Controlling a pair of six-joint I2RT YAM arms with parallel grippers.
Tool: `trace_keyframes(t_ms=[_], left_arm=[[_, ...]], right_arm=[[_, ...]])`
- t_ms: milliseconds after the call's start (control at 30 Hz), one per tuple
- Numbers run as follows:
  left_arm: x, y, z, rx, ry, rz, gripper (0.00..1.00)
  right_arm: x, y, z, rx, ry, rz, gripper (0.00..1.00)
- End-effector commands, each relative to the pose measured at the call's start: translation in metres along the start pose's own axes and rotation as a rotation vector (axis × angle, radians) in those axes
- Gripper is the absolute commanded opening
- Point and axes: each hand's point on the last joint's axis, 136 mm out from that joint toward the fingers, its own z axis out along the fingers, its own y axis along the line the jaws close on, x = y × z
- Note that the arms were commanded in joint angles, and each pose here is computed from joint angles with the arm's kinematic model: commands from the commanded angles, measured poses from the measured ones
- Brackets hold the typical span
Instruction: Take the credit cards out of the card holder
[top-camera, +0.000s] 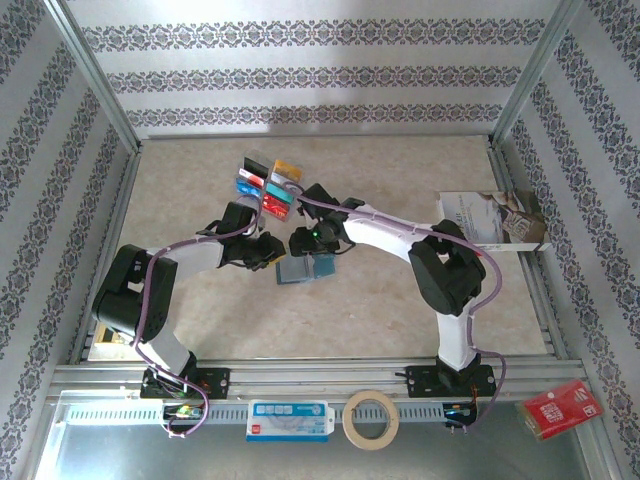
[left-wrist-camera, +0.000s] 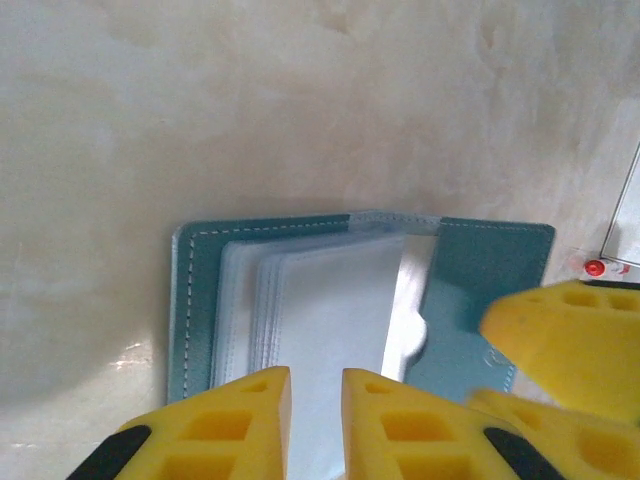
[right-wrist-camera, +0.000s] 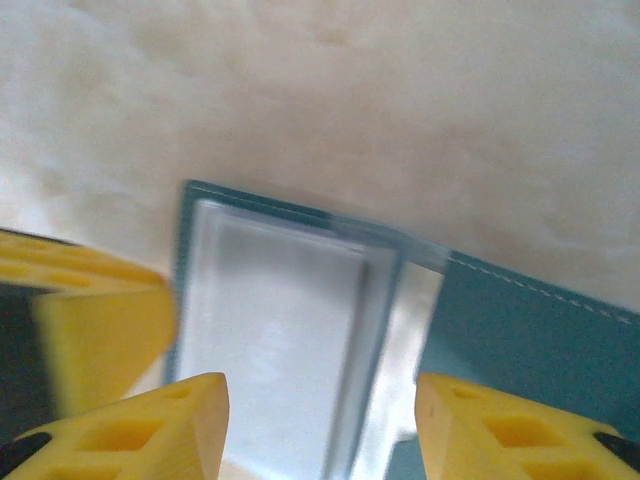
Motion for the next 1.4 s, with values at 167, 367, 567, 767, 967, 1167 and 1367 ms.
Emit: trace_keyframes(t_ms=[167, 367, 567, 767, 967, 1167, 1367], left_arm=[[0.002, 0.020, 0.005, -0.043, 0.015, -0.011, 0.16], [0.006, 0.024, 0.012, -0.045, 0.041, -0.029, 0.14], [0.007, 0.035, 0.012, -0.083, 0.042, -0.042, 0.16], [0.005, 0.028, 0.007, -0.065, 0.033, -0.031, 0.17], [-0.003, -0.002, -0.008, 0.006, 0.018, -0.005, 0.19], [0.000, -0.011, -0.008, 0.052, 0.034, -0.019, 0.19], [0.004, -0.026, 0.001, 0.124, 0.069, 0.001, 0.19]], right_arm=[[0.017, 0.002, 0.021, 0.011, 0.094, -0.014, 0.49], [0.025, -0.018, 0.032, 0.090, 0.130, 0.002, 0.49], [0.034, -0.041, 0.039, 0.184, 0.150, -0.017, 0.47], [0.041, -0.055, 0.047, 0.228, 0.175, -0.006, 0.40], [0.045, -0.061, 0.052, 0.237, 0.175, 0.023, 0.31], [0.043, -0.057, 0.053, 0.167, 0.156, 0.086, 0.28], [0.045, -0.056, 0.054, 0.164, 0.156, 0.092, 0.27]])
